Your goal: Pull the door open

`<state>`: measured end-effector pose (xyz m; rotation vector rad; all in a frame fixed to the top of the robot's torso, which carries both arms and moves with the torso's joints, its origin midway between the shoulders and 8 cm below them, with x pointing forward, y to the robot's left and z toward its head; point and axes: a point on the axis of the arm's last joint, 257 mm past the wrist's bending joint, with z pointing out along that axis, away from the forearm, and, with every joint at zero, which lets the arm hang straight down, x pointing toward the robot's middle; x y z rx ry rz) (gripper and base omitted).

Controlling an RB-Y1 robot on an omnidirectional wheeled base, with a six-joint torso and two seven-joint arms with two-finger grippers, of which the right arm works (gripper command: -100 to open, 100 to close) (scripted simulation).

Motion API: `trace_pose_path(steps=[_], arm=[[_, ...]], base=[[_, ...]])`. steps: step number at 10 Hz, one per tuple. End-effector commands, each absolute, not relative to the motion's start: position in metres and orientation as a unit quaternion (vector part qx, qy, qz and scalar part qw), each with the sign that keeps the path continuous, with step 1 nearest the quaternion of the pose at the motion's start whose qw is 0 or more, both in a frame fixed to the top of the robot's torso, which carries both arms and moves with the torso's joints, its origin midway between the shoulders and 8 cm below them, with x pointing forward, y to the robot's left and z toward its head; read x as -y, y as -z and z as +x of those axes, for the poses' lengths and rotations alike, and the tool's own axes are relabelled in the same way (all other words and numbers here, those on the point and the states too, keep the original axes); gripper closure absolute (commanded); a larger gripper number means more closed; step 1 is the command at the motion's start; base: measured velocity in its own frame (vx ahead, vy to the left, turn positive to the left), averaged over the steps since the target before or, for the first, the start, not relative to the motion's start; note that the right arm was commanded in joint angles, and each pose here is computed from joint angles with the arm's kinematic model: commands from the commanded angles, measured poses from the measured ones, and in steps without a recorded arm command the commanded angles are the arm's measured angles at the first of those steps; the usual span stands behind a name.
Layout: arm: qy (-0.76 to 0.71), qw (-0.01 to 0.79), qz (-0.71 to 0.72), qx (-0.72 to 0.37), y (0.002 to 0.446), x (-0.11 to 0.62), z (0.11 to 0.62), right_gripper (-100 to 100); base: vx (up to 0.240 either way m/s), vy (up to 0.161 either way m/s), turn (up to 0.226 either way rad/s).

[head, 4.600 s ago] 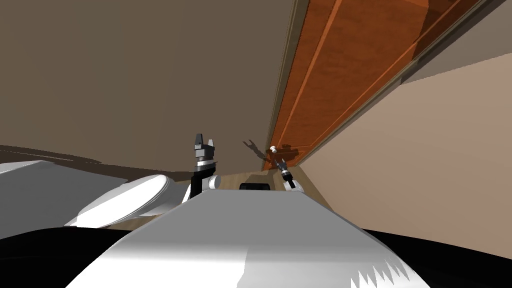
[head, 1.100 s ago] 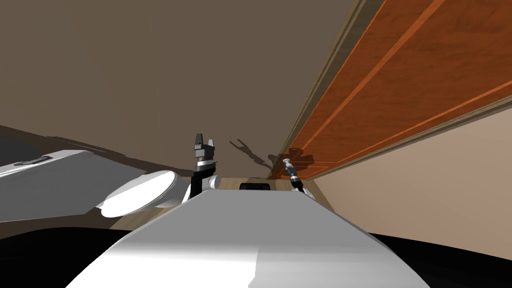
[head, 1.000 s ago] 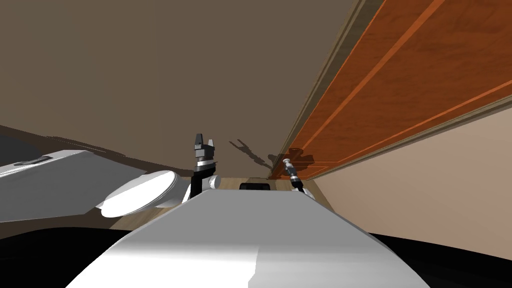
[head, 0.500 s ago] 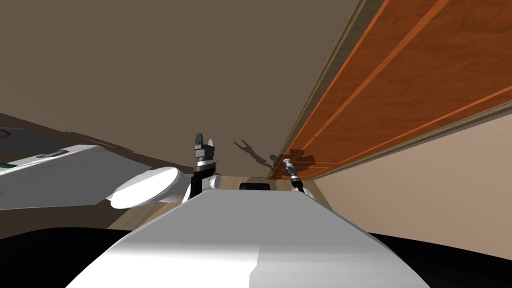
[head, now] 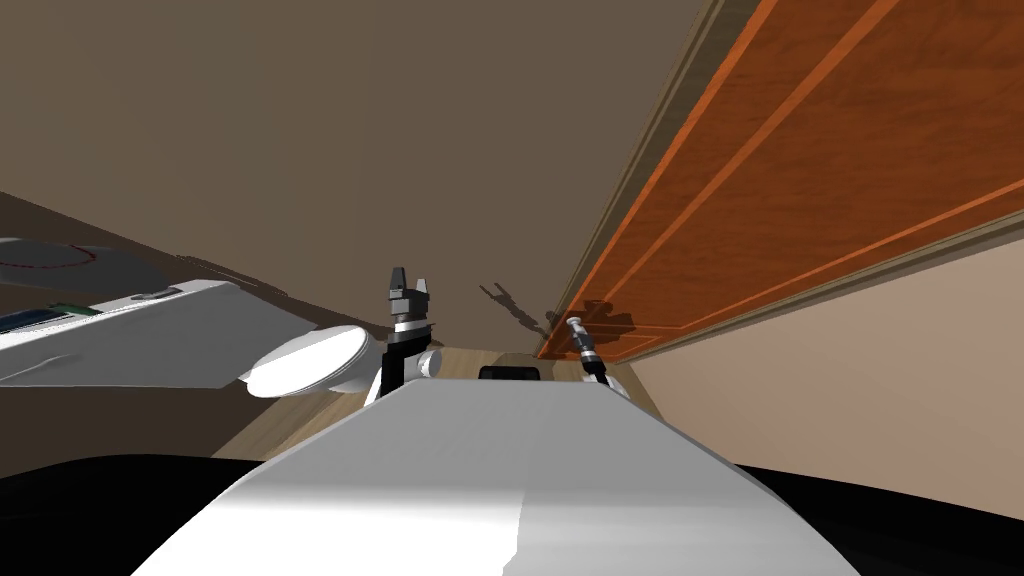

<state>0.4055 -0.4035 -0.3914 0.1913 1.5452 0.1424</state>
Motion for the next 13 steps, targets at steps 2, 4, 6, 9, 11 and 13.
trace_pose_path(steps=[2, 4, 6, 9, 11, 13], arm=[[-0.093, 0.708, 0.123, -0.690, 0.3911, 0.4043, 0.4067, 100], [-0.104, 0.707, 0.137, -0.686, 0.3908, 0.4052, 0.4073, 100], [-0.127, 0.704, 0.168, -0.678, 0.3899, 0.4074, 0.4087, 100], [-0.152, 0.700, 0.201, -0.668, 0.3891, 0.4097, 0.4100, 100], [-0.169, 0.697, 0.221, -0.661, 0.3887, 0.4108, 0.4106, 100], [-0.184, 0.694, 0.240, -0.654, 0.3882, 0.4122, 0.4114, 100]], base=[[-0.063, -0.033, 0.094], [-0.051, -0.024, 0.054], [-0.045, -0.020, 0.075], [-0.044, -0.022, 0.066], [-0.036, -0.023, 0.067], [-0.049, -0.032, 0.070]])
